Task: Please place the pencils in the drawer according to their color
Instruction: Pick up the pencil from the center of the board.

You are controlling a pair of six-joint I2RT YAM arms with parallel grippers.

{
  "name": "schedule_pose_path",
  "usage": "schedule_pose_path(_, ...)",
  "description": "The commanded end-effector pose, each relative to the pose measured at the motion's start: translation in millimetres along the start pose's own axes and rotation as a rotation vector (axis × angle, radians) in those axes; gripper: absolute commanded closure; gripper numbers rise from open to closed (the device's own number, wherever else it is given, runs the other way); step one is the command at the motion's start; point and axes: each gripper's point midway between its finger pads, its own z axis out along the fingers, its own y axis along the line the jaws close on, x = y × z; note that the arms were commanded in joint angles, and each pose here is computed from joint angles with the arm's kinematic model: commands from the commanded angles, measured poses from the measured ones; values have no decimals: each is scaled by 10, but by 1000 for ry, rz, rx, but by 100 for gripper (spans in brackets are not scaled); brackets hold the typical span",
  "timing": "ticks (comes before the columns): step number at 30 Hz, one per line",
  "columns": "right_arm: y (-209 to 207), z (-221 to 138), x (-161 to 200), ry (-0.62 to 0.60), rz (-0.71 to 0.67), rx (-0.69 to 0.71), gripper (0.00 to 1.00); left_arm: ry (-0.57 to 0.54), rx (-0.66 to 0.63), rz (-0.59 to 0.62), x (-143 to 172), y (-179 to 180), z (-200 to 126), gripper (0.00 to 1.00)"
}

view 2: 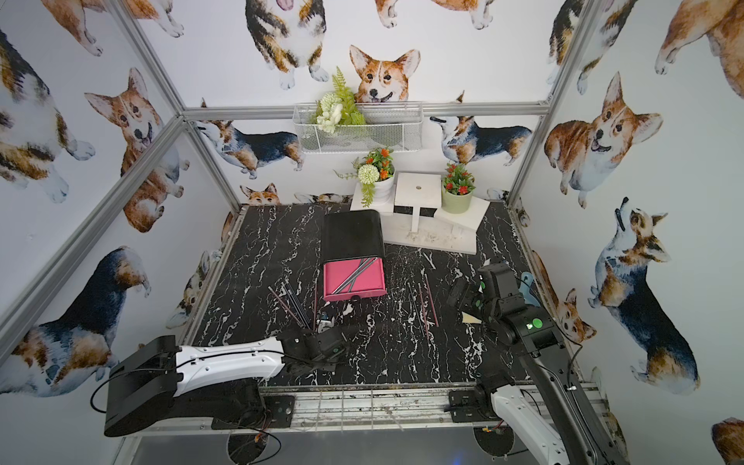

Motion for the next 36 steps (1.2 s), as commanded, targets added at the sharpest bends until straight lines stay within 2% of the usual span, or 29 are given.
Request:
schedule_pose_path(1, 24, -43, -70, -29, 5, -5, 0, 70, -66, -77, 217, 270, -63, 71)
schedule_pose_path(5, 33, -45, -88, -35, 11, -8, 0, 85, -55, -109, 255, 311, -39, 70)
schedule_pose_path(11, 50, -76, -120, -42, 8, -8, 0, 180, -45, -146, 309, 362, 3, 71)
schedule_pose_path(21, 37, -120, -153, -67, 17, -8, 0, 209, -26, -172, 160, 339, 101, 100)
schedule_pose_path(30, 39, -144, -169, -75, 12, -6, 0, 238, -85, -121, 73, 344, 143, 100)
schedule_pose_path(36, 42, -88, -138, -61, 14, -10, 0, 157, -98, -131, -65, 433, -26, 100)
